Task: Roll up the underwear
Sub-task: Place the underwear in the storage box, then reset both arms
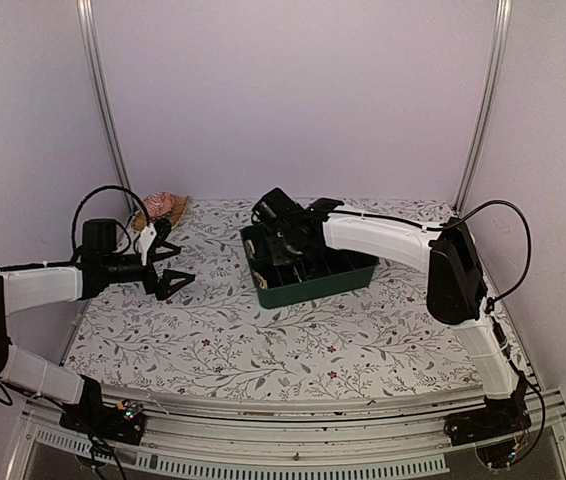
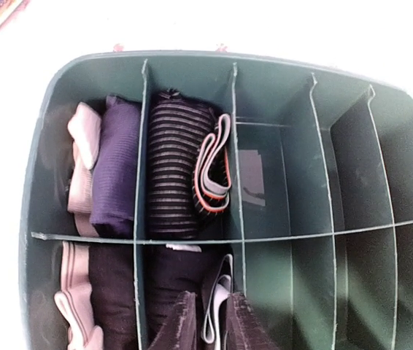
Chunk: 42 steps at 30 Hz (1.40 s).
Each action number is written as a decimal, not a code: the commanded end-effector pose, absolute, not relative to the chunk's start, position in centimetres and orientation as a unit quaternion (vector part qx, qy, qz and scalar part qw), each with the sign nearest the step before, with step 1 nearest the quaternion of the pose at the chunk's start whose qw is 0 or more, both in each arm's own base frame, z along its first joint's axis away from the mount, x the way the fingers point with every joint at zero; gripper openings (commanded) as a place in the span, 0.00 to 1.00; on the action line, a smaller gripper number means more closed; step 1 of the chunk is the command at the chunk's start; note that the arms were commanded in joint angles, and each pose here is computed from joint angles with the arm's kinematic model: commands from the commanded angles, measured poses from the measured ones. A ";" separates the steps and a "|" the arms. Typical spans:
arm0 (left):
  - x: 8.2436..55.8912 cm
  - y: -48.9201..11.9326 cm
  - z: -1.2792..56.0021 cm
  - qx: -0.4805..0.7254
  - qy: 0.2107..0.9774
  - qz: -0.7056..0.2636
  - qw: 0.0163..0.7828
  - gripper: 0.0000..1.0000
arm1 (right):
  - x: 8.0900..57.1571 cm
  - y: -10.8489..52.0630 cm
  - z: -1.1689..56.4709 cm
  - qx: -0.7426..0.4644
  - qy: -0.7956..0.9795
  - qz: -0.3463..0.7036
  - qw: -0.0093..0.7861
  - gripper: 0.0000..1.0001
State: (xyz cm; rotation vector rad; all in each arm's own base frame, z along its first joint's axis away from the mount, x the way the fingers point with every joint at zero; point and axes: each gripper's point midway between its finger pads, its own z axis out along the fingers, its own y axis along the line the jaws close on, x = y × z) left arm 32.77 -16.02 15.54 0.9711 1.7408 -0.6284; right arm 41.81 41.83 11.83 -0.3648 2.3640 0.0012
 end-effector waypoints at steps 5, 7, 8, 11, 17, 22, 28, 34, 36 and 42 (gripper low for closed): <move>33.5 -15.7 15.9 0.399 0.719 -0.256 0.508 0.99 | 42.3 43.0 9.4 -0.168 0.914 -0.001 0.368 0.08; 33.5 -15.7 15.9 0.399 0.720 -0.256 0.508 0.99 | 42.3 43.0 8.4 -0.171 0.916 -0.004 0.362 0.08; 33.5 -15.7 15.9 0.399 0.719 -0.256 0.508 0.99 | 42.4 43.0 8.0 -0.172 0.917 -0.005 0.359 0.08; 33.4 -15.7 15.9 0.399 0.719 -0.257 0.507 0.99 | 42.5 42.8 6.5 -0.173 0.921 -0.010 0.349 0.08; 33.4 -15.7 15.9 0.400 0.719 -0.258 0.507 0.98 | 42.8 42.5 4.5 -0.173 0.926 -0.007 0.335 0.08; 33.4 -15.7 15.9 0.400 0.719 -0.258 0.507 0.98 | 43.3 42.7 4.5 -0.175 0.924 -0.001 0.340 0.09; 33.4 -15.6 15.9 0.399 0.719 -0.257 0.508 0.99 | 44.0 43.6 8.0 -0.181 0.909 0.019 0.375 0.44; 33.5 -15.6 15.9 0.399 0.719 -0.255 0.509 0.98 | 43.3 42.8 17.6 -0.172 0.876 0.026 0.450 0.60; 33.5 -15.6 15.9 0.400 0.719 -0.254 0.509 0.99 | 42.8 41.5 19.8 -0.163 0.869 0.020 0.467 0.63; 33.5 -15.3 16.6 0.399 0.715 -0.242 0.520 0.99 | 40.0 35.2 22.5 -0.126 0.863 -0.009 0.490 0.98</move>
